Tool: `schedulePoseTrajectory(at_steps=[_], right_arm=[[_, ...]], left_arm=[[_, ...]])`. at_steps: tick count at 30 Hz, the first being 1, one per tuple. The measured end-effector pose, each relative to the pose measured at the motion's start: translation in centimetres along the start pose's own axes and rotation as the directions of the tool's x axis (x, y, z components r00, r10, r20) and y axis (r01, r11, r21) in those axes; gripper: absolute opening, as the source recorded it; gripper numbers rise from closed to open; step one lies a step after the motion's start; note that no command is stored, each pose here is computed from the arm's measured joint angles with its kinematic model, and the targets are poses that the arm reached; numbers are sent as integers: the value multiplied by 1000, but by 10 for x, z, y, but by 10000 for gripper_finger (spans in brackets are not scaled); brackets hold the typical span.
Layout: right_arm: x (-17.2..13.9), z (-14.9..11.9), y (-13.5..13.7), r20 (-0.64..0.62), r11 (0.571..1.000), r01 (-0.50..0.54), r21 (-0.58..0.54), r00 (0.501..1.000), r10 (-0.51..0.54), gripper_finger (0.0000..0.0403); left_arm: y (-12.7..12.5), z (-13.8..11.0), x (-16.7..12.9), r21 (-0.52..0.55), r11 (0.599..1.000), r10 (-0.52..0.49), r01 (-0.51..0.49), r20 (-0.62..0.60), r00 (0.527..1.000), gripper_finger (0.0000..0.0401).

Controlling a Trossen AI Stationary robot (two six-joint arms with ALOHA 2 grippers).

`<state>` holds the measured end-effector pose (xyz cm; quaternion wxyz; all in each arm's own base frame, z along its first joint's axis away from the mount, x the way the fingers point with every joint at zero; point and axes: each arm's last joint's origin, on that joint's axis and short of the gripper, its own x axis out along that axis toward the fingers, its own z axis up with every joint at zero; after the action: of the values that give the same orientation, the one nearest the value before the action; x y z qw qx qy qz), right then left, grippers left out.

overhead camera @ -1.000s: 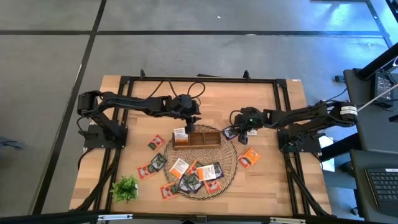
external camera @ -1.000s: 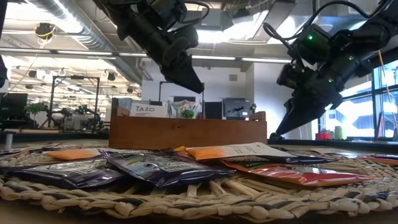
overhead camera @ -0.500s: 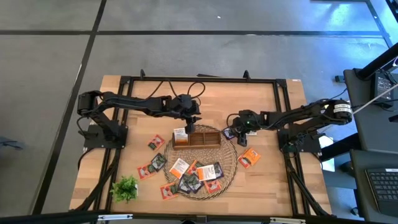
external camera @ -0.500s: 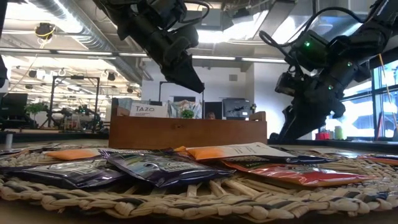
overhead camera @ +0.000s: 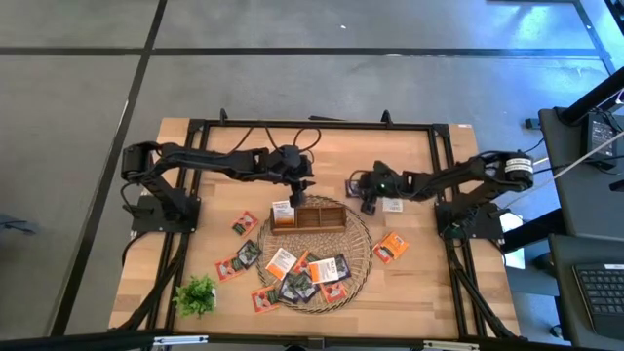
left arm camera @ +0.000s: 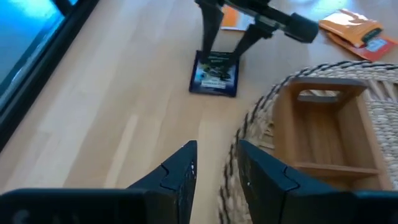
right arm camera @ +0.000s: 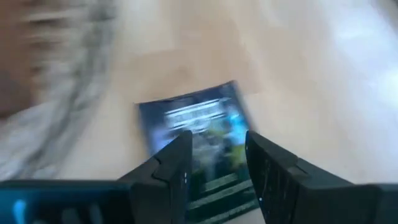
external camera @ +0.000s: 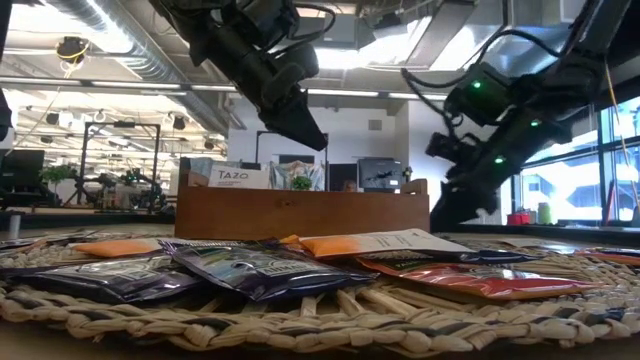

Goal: Pick & Place Tea
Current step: Put the violet tea bag into the middle slot of the wooden organizer

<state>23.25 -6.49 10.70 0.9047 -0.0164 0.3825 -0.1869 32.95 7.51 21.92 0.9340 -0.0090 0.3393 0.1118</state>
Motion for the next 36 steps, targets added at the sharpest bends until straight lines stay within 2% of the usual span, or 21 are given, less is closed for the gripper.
schedulePoseTrajectory(at_steps=[3, 6, 12, 19, 27, 33, 36], right_arm=[[12, 3, -12, -27, 999, 39, -2, 999, -39, 151], [26, 11, -22, -25, 1000, 14, -10, 1000, -14, 151], [54, 37, -32, 1, 998, -55, -4, 998, 55, 151], [78, 67, -36, 5, 993, -52, -102, 999, 53, 151], [60, 86, -42, 32, 996, -43, -72, 998, 46, 151], [36, 91, -51, -17, 998, -40, 51, 999, 41, 151], [28, 87, -54, -67, 986, -56, 159, 995, 68, 151]], left_arm=[[10, 1, 2, -19, 1000, 23, -22, 19, 1000, 109], [18, -1, 11, -37, 999, 21, -20, 28, 999, 111], [19, -12, 42, -51, 988, -141, 143, 37, 989, 109], [23, -18, 70, -59, 997, -48, 46, -25, 999, 109], [29, -22, 75, -55, 993, 101, -104, -64, 993, 108], [35, -24, 79, -68, 993, 96, -100, -55, 994, 109], [38, -29, 90, -87, 993, 81, -84, -39, 996, 111]])
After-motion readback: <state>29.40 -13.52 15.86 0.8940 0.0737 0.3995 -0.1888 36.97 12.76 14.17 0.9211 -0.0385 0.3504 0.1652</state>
